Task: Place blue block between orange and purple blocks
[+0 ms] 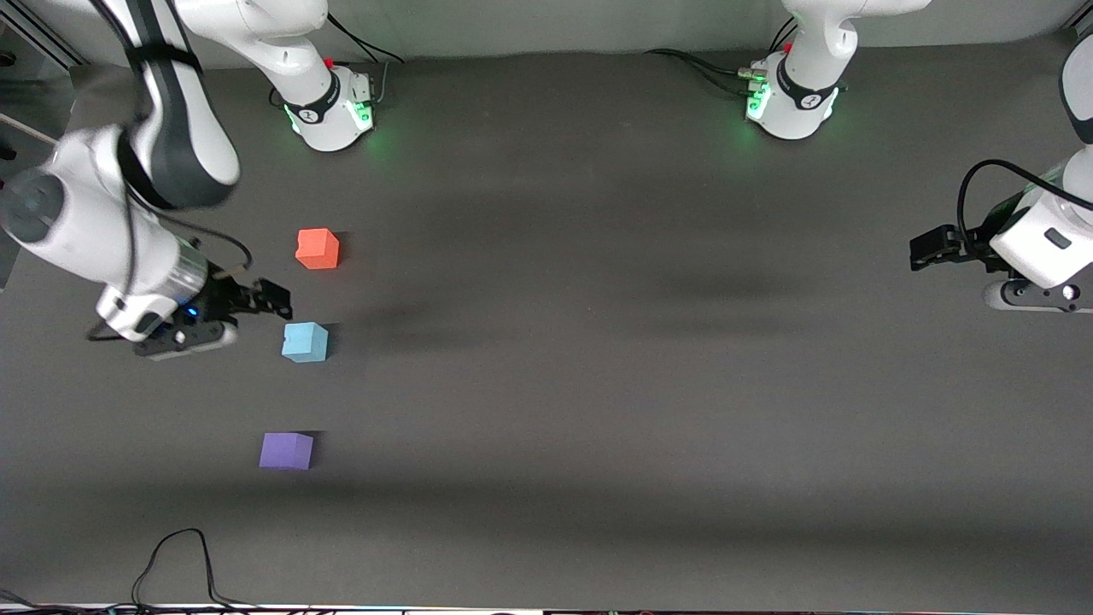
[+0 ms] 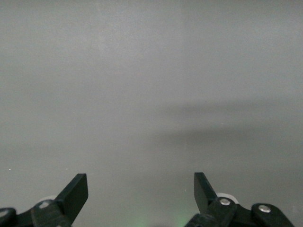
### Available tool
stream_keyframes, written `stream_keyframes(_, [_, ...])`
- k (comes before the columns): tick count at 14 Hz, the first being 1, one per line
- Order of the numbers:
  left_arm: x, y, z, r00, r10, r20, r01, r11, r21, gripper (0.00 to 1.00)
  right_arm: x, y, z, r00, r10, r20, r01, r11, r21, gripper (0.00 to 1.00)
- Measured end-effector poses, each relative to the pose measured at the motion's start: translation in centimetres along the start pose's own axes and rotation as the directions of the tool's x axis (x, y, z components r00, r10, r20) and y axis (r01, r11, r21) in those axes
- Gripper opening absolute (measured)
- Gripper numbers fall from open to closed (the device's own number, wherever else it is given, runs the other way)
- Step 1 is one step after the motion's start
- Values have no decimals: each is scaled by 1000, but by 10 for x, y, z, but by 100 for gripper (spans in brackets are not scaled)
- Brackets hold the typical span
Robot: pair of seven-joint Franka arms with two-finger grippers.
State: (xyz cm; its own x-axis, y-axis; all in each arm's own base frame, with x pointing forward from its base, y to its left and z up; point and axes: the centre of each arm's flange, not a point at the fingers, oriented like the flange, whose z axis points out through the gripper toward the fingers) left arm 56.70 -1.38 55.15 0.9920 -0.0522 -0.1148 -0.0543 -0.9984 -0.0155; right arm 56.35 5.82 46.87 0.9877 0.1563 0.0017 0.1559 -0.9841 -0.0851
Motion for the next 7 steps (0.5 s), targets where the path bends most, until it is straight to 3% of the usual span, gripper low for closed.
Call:
stream_keyframes(4, [0, 0, 0, 1000, 1, -1, -1, 1000, 0, 100, -17, -11, -123, 1000, -4, 28, 4, 1000, 5, 100])
stream_keyframes(7, [2, 1, -1, 1000, 2, -17, -2, 1000, 1, 100, -25, -11, -156, 999, 10, 38, -11, 1000, 7, 100])
